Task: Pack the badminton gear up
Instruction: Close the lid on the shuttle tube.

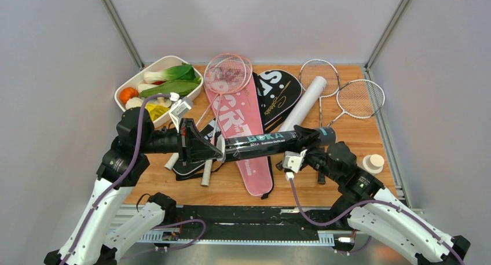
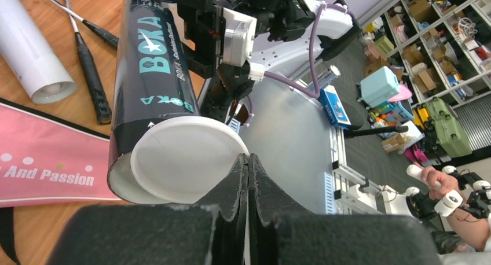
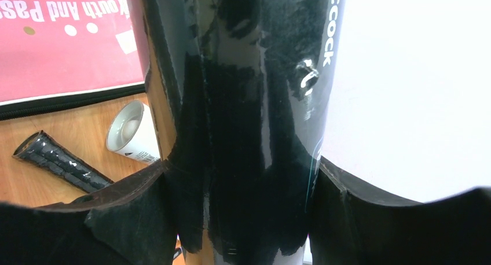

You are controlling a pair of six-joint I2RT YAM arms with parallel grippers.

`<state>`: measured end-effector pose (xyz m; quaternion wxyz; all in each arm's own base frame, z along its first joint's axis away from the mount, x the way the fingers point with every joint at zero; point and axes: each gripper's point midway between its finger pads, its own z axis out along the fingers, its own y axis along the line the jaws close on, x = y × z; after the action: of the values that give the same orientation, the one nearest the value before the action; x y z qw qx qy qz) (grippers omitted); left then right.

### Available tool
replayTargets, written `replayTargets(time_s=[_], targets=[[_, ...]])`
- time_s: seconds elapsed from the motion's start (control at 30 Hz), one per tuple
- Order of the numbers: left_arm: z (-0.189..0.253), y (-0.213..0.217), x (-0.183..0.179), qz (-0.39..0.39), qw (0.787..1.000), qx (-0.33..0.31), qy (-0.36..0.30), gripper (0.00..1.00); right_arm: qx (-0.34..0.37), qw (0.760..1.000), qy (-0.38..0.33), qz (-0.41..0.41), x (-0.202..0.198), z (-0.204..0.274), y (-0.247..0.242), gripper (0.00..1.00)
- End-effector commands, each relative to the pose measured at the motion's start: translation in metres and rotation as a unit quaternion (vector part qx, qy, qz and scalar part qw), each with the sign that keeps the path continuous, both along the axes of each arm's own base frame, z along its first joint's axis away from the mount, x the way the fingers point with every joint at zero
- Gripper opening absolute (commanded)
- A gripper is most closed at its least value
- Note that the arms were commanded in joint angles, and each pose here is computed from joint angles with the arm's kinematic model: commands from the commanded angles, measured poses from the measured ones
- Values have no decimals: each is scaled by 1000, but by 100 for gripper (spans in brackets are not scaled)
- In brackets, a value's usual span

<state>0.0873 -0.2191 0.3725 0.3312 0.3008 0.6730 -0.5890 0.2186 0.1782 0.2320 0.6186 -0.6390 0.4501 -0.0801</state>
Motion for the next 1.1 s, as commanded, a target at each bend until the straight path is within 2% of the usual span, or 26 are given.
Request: replayTargets(time_s=[0.0,0.4,0.6,0.8,1.07], targets=[[12,1,0,3,1000,-12,-19,0,71,997,-33,1,-3,47,0,0],[9,-1,7,11,1000,-10,-14,0,90,996,-14,20,-10,55,6,0],[10,-5,10,7,1000,-22,-11,0,82,996,-30,34,-15,57,5,0],[20,-7,3,-19,998,-51,-6,0,66,996,-26,46,-16,45,10,0],[14,-4,-9,-31,998,-50,8,0,68,997,-6,47,-11,38,17,0]])
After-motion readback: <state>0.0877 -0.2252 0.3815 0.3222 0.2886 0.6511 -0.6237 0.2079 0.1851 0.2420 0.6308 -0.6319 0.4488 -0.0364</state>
